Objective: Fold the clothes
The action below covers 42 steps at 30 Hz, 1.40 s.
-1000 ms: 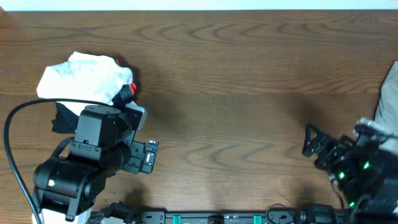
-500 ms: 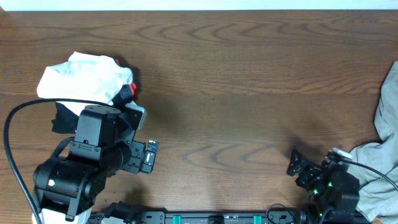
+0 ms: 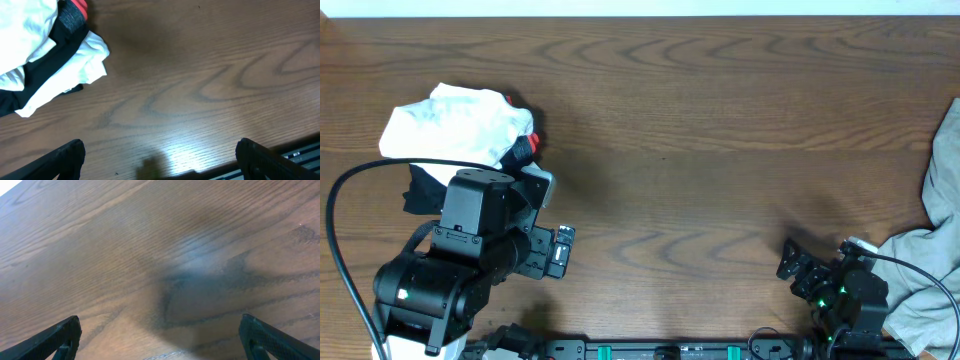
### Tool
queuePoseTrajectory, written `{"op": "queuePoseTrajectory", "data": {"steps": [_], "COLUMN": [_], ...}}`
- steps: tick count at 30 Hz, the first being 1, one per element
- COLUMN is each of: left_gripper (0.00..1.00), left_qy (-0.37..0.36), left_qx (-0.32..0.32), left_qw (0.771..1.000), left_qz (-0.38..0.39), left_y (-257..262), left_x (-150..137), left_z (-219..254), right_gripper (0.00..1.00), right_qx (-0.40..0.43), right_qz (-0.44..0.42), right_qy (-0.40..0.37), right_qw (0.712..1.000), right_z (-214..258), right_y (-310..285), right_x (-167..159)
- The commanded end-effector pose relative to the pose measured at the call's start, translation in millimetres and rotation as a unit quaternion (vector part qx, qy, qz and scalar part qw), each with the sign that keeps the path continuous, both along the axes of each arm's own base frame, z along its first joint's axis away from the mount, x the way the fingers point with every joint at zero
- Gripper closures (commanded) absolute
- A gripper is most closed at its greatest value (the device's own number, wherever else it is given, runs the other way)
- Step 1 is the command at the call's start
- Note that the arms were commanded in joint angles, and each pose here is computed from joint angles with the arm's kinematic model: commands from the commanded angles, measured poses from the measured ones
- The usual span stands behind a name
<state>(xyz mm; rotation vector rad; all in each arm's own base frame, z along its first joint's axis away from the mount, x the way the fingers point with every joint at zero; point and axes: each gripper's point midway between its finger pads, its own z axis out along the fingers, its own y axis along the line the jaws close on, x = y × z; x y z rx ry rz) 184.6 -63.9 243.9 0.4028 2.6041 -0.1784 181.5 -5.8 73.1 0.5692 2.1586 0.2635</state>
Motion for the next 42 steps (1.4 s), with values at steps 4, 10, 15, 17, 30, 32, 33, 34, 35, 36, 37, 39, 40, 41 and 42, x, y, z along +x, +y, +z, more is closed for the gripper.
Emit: {"op": "queuePoseTrajectory", "data": {"steps": [4, 10, 15, 17, 30, 32, 33, 34, 35, 36, 37, 39, 40, 41, 42], "left_gripper": [0.02, 0.02, 0.02, 0.02, 0.02, 0.02, 0.02, 0.02, 0.02, 0.02, 0.02, 0.02, 0.02, 0.02, 0.02], "left_qy": [-0.006, -0.006, -0.012, -0.024, -0.257, -0.288, -0.304, -0.314, -0.325, -0.336, -0.349, -0.364, -0.371, -0.377, -0.380], "left_qx": [0.002, 0.002, 0.000, -0.004, -0.049, -0.052, -0.053, -0.053, -0.054, -0.055, -0.056, -0.059, -0.062, -0.064, -0.066], "left_qw": [1.000, 1.000, 1.000, 1.000, 0.962, 0.953, 0.947, 0.944, 0.939, 0.935, 0.930, 0.924, 0.921, 0.919, 0.917], "left_qz": [0.000, 0.000, 0.000, 0.000, 0.073, 0.081, 0.086, 0.090, 0.094, 0.097, 0.100, 0.102, 0.099, 0.099, 0.098], "left_y": [0, 0, 1, 2, 32, 35, 37, 38, 40, 41, 43, 43, 42, 42, 42], "left_x": [0, 0, -2, -7, -8, -7, -6, -5, -4, -2, 0, 3, 5, 7, 8], "left_z": [4, 4, 6, 9, 53, 56, 56, 55, 52, 49, 45, 37, 33, 27, 22], "right_gripper": [0.01, 0.01, 0.01, 0.01, 0.01, 0.01, 0.01, 0.01, 0.01, 0.01, 0.01, 0.01, 0.01, 0.01, 0.01], "right_qx": [0.003, 0.003, 0.003, 0.003, 0.003, 0.003, 0.003, 0.003, 0.003, 0.003, 0.003, 0.003, 0.003, 0.003, 0.003], "right_qz": [0.000, 0.000, 0.000, 0.000, 0.000, 0.000, 0.000, 0.000, 0.000, 0.000, 0.000, 0.000, 0.000, 0.000, 0.000], "right_qy": [-0.001, -0.001, -0.001, -0.001, -0.001, -0.001, -0.001, -0.001, -0.001, -0.001, -0.001, -0.001, -0.001, -0.001, -0.001], "right_qw": [1.000, 1.000, 1.000, 1.000, 1.000, 1.000, 1.000, 1.000, 1.000, 1.000, 1.000, 1.000, 1.000, 1.000, 1.000], "right_z": [-2, -2, -2, -2, -2, -2, -2, -2, -2, -2, -2, -2, -2, -2, -2], "right_y": [1, 1, 1, 1, 1, 1, 1, 1, 1, 1, 1, 1, 1, 1, 1], "right_x": [0, 0, 0, 0, 0, 0, 0, 0, 0, 0, 0, 0, 0, 0, 0]}}
